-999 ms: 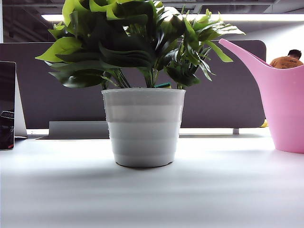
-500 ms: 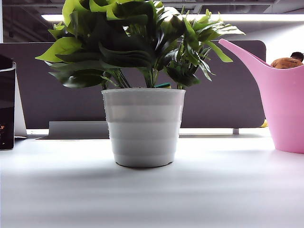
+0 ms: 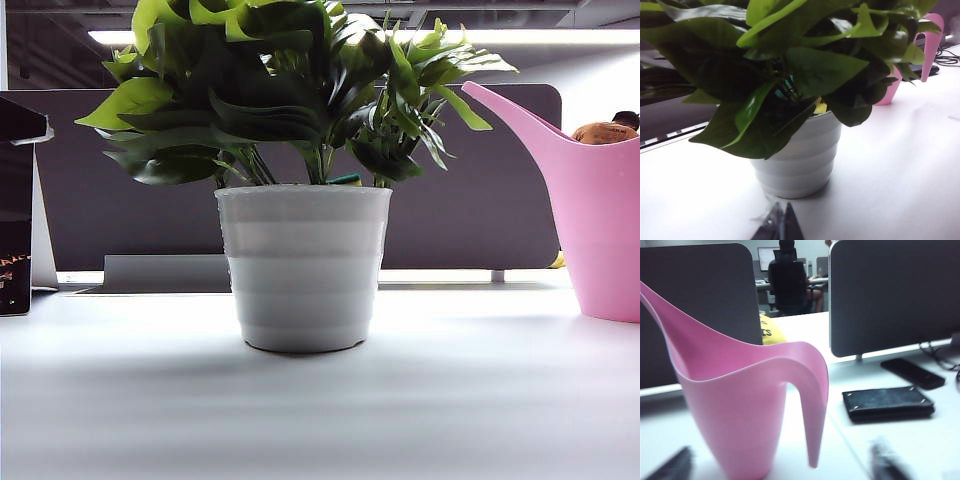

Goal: Pick up the watering can from the table, water the potted plant, and put the can back.

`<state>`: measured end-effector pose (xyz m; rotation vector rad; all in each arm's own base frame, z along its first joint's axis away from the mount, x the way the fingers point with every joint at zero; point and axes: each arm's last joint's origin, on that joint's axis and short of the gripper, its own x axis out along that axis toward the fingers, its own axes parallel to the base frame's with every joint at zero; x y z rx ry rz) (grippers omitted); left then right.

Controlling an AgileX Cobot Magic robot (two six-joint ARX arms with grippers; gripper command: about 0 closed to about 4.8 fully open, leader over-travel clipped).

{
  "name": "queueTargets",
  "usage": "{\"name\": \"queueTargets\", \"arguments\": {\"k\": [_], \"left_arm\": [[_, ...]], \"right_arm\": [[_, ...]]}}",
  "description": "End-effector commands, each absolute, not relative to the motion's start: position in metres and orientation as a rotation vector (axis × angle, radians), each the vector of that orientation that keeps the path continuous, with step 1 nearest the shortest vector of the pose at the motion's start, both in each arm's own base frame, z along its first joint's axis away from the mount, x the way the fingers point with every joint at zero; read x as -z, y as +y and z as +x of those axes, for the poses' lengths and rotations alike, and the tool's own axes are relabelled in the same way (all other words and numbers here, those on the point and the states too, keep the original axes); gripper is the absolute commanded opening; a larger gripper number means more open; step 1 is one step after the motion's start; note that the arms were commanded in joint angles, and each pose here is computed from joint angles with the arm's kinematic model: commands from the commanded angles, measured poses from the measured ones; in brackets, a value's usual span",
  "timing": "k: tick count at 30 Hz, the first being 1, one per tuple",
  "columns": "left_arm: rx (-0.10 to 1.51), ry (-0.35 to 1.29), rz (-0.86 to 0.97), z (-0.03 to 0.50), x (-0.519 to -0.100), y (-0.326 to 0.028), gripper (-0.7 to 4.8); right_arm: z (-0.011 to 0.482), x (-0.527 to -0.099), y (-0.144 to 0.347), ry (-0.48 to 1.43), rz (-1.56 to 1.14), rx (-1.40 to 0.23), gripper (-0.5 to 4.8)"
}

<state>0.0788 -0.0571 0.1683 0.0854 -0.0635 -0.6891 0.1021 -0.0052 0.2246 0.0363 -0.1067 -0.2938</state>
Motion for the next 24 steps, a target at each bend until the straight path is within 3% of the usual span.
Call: {"name": "queueTargets", "arguments": {"k": [1,8,24], "left_arm": [[0.691,-0.076,0.082,0.079,-0.17,-0.057,-0.05],[0.691,-0.076,0.082,0.079,-0.17,-0.057,-0.05],[0.691,-0.077,0.082,0.079,-0.17,-0.057,-0.05]], "right_arm": [[0.125,-0.226,-0.006,-0.078,-0.012,0.345,4.79],[0.171,-0.202,-0.01,0.006,-0.019,0.529,4.79],[0.234,-0.172,-0.029,0.043,0.027,0.48,4.79]]}}
